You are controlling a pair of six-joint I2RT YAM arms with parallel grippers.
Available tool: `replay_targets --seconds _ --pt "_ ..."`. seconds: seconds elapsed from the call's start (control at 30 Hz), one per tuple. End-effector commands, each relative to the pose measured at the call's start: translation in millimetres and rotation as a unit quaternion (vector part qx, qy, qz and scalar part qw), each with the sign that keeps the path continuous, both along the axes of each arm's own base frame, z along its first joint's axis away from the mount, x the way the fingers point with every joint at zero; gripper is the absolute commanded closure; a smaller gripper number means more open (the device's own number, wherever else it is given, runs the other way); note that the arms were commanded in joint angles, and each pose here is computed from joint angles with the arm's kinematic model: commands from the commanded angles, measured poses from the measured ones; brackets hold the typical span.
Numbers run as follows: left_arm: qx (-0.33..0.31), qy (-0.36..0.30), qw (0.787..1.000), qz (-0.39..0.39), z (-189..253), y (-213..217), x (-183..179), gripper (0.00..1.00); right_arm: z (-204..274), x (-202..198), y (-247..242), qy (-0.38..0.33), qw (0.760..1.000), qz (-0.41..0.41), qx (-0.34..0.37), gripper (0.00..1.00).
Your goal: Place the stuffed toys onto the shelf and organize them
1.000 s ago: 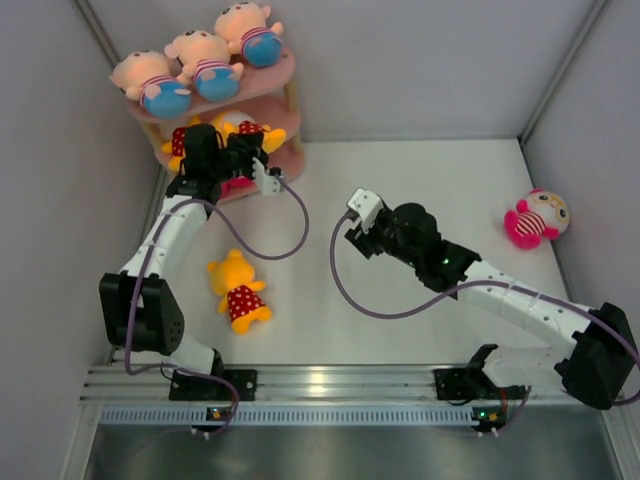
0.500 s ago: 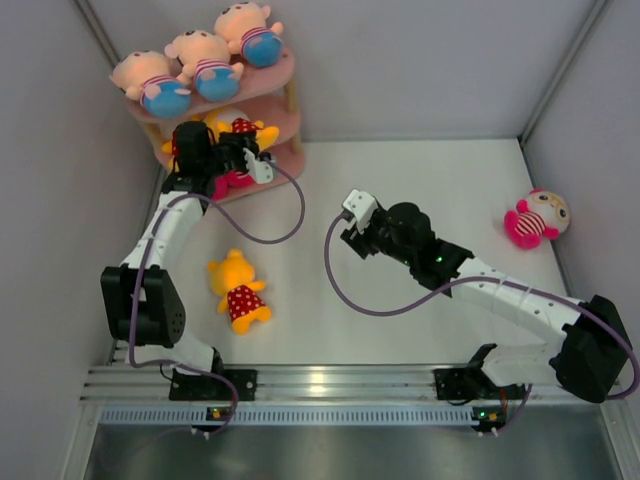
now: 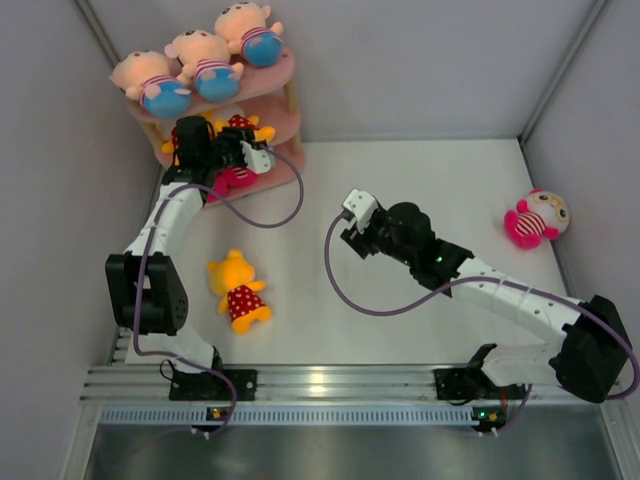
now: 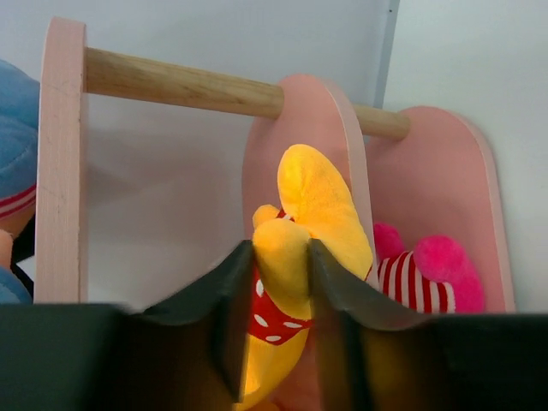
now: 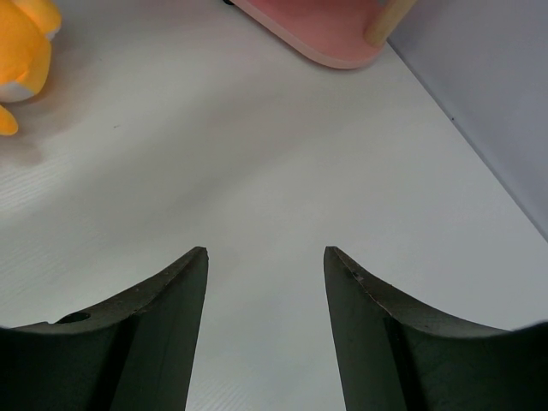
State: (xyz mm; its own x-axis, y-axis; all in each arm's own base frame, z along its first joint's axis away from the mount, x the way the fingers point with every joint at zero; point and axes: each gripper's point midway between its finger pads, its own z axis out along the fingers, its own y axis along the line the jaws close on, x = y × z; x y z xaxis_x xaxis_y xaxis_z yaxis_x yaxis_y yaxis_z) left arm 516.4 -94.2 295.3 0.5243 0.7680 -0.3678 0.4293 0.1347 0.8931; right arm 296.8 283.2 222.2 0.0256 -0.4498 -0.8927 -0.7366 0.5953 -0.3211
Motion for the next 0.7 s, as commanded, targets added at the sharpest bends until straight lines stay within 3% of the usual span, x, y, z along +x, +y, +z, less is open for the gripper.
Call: replay_targets --seconds 0.0,0.07,0.1,0.2,0.37,0.53,0.67 --pt "-0.014 -0.005 1.000 0.005 19 6 -12 0.43 20 4 1 -0.019 0.999 -0.001 0.034 0.43" --pt "-0.015 -0.012 1.000 0.010 26 7 -15 0.31 21 3 1 -0.020 0.999 0.000 0.035 0.43" --pt "-0.017 -0.009 1.000 0.013 25 8 -17 0.19 20 3 1 -0.019 0.999 0.000 0.035 0.43" --pt "-0.013 -0.020 1.000 0.013 33 9 -26 0.18 20 2 1 -0.019 0.999 0.000 0.038 0.43" --pt "-0.011 -0.029 0.999 -0.019 37 -1 -57 0.23 20 2 1 -0.017 0.999 -0.001 0.042 0.43" --pt "-0.039 0.023 0.998 -0.032 30 -23 -84 0.29 20 1 1 -0.018 0.999 -0.001 0.046 0.43" --pt "-0.067 0.055 0.996 0.033 34 -52 -78 0.41 20 -2 5 -0.011 0.999 0.011 0.051 0.43"
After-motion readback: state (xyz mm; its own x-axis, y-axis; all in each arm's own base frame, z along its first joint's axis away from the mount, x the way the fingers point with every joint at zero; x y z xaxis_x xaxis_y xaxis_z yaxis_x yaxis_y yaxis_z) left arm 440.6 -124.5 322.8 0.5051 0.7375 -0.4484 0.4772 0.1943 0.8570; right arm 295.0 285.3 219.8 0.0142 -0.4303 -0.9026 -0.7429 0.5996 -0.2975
